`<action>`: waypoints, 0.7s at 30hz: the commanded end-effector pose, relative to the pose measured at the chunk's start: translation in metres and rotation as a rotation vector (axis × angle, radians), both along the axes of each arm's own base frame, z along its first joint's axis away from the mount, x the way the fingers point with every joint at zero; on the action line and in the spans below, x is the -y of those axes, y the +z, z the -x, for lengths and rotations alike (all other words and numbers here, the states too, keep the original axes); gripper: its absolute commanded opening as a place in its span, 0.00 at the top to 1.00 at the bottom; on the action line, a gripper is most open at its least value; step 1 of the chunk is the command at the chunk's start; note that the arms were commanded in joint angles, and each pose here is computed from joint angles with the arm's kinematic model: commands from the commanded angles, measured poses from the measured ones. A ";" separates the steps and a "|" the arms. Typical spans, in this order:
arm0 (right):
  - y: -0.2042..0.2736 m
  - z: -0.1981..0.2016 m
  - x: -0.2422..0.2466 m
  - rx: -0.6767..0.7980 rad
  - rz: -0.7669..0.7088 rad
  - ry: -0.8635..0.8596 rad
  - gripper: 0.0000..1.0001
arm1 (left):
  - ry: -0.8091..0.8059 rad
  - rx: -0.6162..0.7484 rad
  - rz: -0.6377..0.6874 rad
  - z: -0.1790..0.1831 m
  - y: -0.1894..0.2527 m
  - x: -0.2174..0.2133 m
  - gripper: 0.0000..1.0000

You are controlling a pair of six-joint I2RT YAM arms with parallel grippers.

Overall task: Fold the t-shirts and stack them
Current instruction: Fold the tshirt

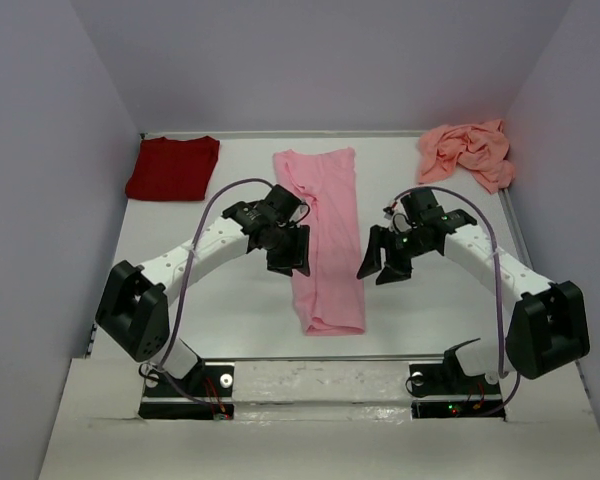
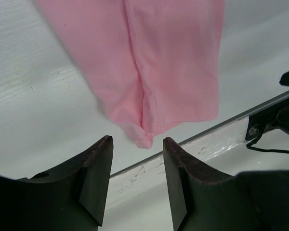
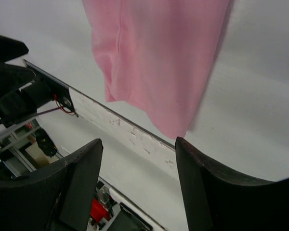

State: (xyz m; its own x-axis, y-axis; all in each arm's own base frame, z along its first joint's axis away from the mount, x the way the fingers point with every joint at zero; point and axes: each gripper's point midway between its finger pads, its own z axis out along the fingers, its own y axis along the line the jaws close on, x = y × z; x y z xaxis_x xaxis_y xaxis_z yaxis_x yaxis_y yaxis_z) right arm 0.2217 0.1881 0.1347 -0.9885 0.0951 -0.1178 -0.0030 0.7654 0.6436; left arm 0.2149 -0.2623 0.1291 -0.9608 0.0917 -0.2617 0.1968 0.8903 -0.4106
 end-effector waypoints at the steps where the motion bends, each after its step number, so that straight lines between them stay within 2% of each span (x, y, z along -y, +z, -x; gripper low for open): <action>1: -0.015 0.029 -0.001 -0.072 0.102 0.024 0.33 | -0.046 -0.053 -0.045 0.009 -0.014 -0.003 0.45; 7: -0.020 0.039 0.008 -0.083 0.152 0.042 0.39 | -0.067 -0.100 -0.065 0.025 -0.021 -0.001 0.44; 21: -0.052 0.087 0.000 -0.171 0.165 0.118 0.39 | -0.104 -0.197 -0.024 0.093 -0.031 0.021 0.41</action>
State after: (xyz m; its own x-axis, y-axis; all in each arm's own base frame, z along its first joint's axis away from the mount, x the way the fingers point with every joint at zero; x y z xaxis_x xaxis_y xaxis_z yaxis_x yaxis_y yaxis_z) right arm 0.1414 0.1817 0.0831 -0.9981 -0.0119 0.0611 0.0202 0.8669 0.4980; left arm 0.1337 -0.2771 0.0803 -0.9739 0.2193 -0.0585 0.2251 0.8997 -0.3739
